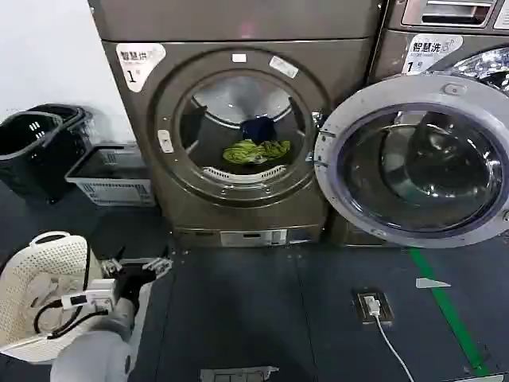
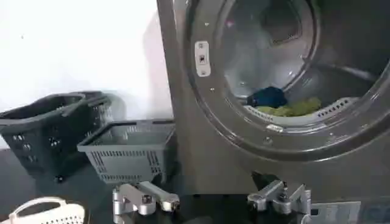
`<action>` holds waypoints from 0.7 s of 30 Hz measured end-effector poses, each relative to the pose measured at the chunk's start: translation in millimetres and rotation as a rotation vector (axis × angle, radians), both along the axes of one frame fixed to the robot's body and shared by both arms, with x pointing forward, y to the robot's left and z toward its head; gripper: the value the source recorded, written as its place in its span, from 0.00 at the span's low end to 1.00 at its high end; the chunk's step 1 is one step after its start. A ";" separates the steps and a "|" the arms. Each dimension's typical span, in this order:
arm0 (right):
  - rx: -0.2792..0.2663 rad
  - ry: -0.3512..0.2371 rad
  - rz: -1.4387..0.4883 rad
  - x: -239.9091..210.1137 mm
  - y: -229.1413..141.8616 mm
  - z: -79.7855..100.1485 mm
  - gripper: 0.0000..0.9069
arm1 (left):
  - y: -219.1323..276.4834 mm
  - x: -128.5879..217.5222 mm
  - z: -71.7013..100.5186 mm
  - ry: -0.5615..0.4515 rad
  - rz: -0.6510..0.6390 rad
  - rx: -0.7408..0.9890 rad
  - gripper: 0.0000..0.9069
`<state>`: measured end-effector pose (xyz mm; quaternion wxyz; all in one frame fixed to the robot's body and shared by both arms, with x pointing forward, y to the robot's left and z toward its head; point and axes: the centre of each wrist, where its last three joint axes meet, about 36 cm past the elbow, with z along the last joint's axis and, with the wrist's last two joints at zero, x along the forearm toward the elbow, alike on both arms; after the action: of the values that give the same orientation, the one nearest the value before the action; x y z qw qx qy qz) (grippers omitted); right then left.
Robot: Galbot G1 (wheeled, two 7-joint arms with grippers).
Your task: Grasp the clothes from the dryer.
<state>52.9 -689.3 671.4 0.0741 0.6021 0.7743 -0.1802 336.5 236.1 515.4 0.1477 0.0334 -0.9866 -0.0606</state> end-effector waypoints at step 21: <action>-0.030 -0.031 -0.030 -1.2 -10.3 -12.4 1.00 | -3.7 -1.9 -0.7 0.004 -0.005 0.000 1.00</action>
<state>51.7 -699.6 659.0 0.0924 0.6154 0.7610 -0.1835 334.6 232.4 514.6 0.1495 0.0308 -0.9864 -0.0612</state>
